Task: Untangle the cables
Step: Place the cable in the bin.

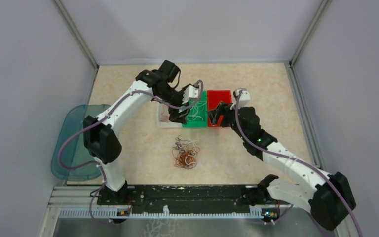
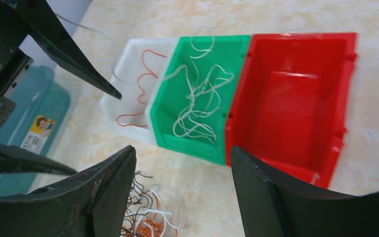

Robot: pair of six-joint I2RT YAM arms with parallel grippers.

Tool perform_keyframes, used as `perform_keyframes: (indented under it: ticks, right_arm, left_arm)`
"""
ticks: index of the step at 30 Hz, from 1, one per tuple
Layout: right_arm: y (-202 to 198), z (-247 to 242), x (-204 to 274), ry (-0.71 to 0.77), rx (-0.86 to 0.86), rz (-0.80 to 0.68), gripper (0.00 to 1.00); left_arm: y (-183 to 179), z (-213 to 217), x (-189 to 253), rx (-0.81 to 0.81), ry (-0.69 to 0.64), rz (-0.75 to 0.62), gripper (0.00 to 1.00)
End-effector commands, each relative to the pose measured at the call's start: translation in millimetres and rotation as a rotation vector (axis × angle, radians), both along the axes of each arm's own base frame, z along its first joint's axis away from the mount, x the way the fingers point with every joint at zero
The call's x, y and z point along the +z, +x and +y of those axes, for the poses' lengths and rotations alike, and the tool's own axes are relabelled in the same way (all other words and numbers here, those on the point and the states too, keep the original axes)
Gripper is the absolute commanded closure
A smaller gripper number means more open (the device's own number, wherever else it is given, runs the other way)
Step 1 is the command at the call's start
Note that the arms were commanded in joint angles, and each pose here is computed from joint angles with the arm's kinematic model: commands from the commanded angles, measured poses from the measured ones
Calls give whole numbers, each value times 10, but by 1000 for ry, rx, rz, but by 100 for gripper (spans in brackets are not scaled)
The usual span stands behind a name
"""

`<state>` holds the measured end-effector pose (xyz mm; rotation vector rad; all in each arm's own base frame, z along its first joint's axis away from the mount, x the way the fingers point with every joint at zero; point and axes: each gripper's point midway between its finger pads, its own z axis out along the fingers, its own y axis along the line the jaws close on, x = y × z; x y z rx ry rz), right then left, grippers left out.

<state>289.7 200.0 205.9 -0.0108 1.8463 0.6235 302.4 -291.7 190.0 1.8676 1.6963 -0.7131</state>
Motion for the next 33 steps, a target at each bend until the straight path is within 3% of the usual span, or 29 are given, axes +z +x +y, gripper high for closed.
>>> perform_keyframes:
  ticks: [1,10,16,22,25,29,30,33]
  right_arm:
    - [113,498,584,111,327,-166,29]
    - [317,855,543,42,618,-318,25]
    - [269,1031,550,84,780,-336,34]
    - [350,1088,515,119,779,-326,42]
    - [416,1066,543,124,737,-339,58]
    - [437,1032,558,122,718,-343,95]
    - [441,1015,553,121,714,-341,100]
    - [472,947,546,117,686,-339,100]
  left_arm:
    - [-296,-37,152,-168,-96,40,6]
    - [-360,88,71,-233,-56,98,8]
    - [-344,129,25,-258,-41,74,9]
    - [-369,149,-16,-287,-34,78,9]
    - [-401,160,-17,-299,-35,84,9]
    - [-422,177,-10,-304,-30,83,9]
    - [-425,191,-9,-307,-26,79,9]
    - [-450,224,1,-310,-20,68,9]
